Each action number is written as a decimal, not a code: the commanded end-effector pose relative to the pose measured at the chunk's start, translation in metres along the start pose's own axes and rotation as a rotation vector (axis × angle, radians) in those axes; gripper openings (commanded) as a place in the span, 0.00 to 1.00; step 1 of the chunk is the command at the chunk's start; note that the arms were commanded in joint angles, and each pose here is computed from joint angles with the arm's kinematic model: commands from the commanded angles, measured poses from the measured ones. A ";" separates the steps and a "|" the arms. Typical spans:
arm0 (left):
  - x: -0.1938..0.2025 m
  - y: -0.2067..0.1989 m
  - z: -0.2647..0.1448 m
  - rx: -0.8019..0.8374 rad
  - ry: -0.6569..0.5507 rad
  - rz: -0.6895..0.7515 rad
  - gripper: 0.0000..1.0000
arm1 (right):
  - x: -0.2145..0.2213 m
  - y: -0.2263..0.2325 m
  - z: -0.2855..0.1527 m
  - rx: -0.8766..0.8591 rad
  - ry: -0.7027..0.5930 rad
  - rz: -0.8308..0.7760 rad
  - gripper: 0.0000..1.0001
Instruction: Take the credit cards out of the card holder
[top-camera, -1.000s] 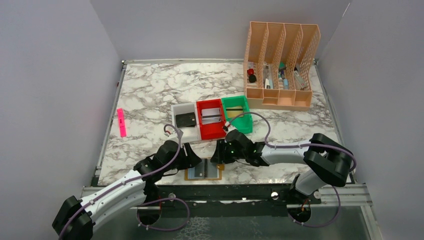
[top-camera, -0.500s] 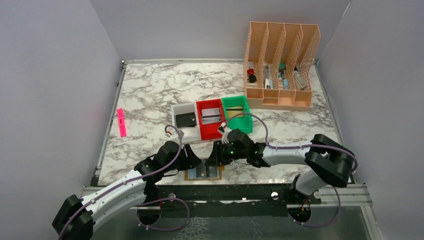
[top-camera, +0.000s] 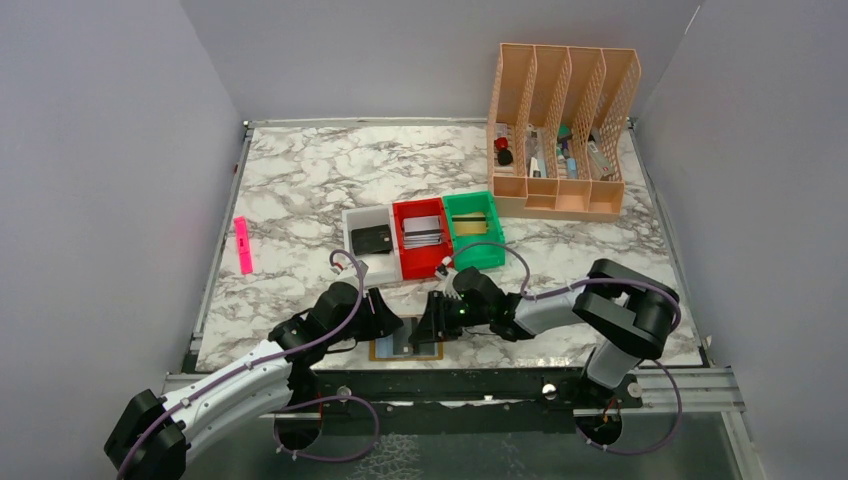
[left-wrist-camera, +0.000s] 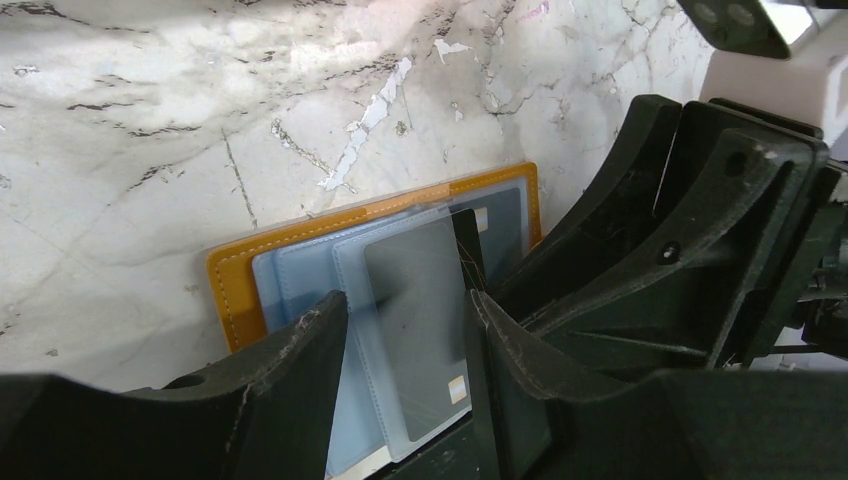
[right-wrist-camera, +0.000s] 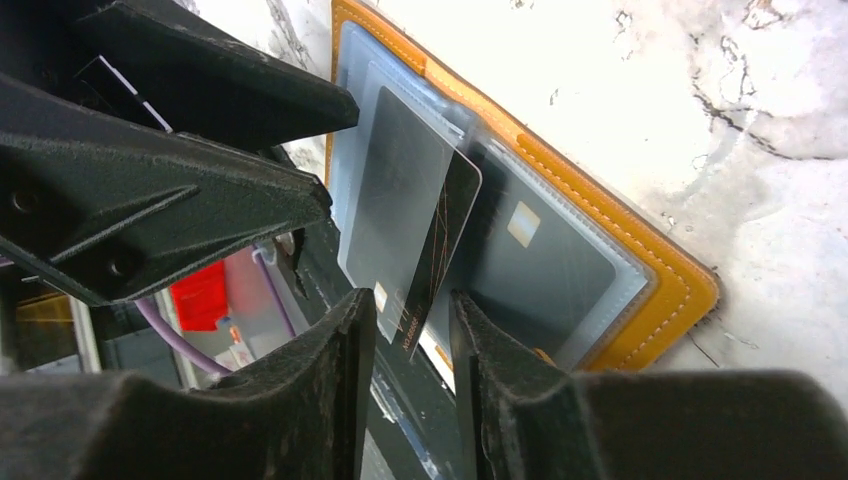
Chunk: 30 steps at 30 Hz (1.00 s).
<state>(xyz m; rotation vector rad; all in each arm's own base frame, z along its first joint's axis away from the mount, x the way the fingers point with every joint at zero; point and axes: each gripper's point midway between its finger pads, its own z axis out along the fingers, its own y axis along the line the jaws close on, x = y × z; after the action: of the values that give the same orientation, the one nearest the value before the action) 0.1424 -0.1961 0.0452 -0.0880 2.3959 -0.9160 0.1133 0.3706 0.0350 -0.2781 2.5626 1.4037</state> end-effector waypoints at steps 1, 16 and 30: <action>-0.001 -0.003 0.000 0.019 -0.005 0.011 0.49 | 0.006 0.007 0.003 -0.054 0.021 0.024 0.34; -0.003 -0.003 -0.001 0.012 -0.019 0.004 0.50 | 0.004 -0.001 -0.004 -0.018 -0.022 0.042 0.01; -0.023 -0.029 -0.017 0.081 -0.068 0.027 0.57 | 0.001 -0.006 -0.001 -0.005 -0.051 0.111 0.01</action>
<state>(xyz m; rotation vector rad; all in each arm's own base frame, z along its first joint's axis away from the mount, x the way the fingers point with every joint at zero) 0.1444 -0.1965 0.0647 -0.0881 2.3378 -0.9502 0.1107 0.3667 0.0354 -0.1731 2.5702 1.4448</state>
